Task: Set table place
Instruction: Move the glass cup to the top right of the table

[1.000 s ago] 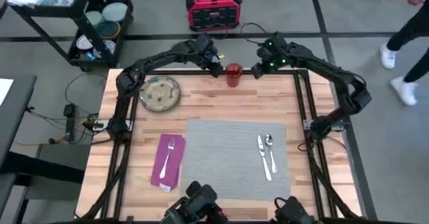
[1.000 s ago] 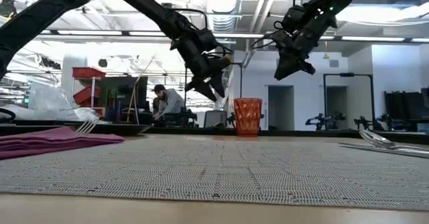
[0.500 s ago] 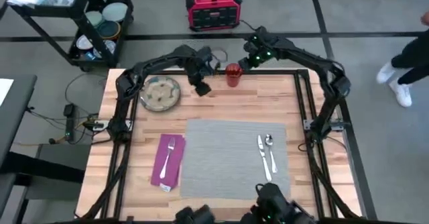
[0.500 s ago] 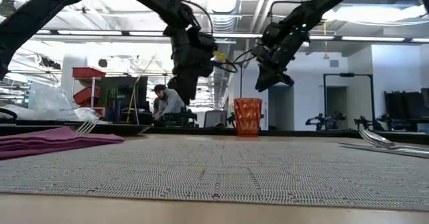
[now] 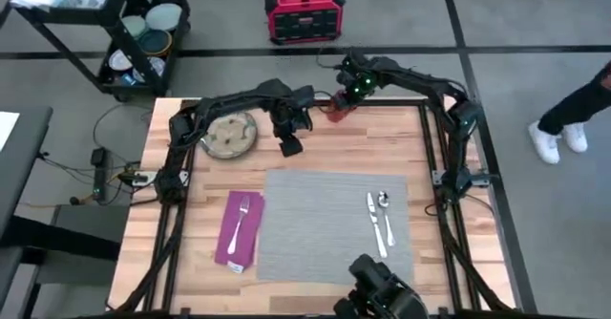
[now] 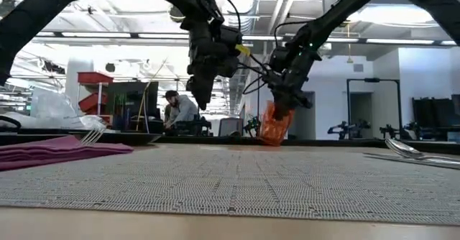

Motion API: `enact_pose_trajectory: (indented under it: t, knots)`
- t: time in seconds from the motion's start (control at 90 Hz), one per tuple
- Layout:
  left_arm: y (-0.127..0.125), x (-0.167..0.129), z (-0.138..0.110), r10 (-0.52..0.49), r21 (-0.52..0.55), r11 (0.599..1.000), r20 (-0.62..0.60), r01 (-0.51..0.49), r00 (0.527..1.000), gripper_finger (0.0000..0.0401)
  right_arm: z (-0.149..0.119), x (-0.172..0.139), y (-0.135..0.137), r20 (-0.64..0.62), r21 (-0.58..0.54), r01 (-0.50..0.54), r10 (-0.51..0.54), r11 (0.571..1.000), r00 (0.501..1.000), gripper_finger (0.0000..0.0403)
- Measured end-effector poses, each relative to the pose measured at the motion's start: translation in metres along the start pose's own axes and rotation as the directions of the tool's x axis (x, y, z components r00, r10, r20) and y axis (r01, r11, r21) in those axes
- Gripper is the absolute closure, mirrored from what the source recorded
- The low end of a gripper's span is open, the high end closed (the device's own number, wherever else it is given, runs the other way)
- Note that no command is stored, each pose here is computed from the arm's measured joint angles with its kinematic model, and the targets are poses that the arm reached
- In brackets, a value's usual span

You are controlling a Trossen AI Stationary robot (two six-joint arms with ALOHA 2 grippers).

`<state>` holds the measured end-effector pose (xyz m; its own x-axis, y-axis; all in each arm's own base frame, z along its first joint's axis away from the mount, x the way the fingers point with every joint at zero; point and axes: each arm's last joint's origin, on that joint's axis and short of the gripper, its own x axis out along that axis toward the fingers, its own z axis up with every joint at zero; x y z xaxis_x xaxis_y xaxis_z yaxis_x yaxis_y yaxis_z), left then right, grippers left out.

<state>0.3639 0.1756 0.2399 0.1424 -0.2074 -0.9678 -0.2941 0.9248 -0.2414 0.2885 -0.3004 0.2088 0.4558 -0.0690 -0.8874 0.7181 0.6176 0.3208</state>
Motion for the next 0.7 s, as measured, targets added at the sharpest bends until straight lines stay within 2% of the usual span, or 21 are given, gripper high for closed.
enact_pose_trajectory:
  t: [0.244, 0.489, 0.7]
  knots:
    - [0.001, 0.0, 0.0, 0.0, 0.001, 1.0, 0.0, 0.0, 1.0, 0.0229, -0.004, 0.006, 0.014, -0.022, -0.051, -0.011, 0.01, 0.999, 1.0, 0.0398]
    - [0.002, -0.001, -0.001, 0.0, 0.011, 1.0, -0.007, 0.0, 1.0, 0.0229, -0.021, 0.007, 0.016, -0.182, -0.122, 0.001, -0.024, 0.993, 0.983, 0.0403]
    - [0.002, -0.001, -0.002, -0.002, 0.009, 1.0, -0.02, 0.002, 1.0, 0.0229, -0.039, 0.001, 0.008, -0.364, -0.129, 0.02, -0.066, 0.991, 0.929, 0.0403]
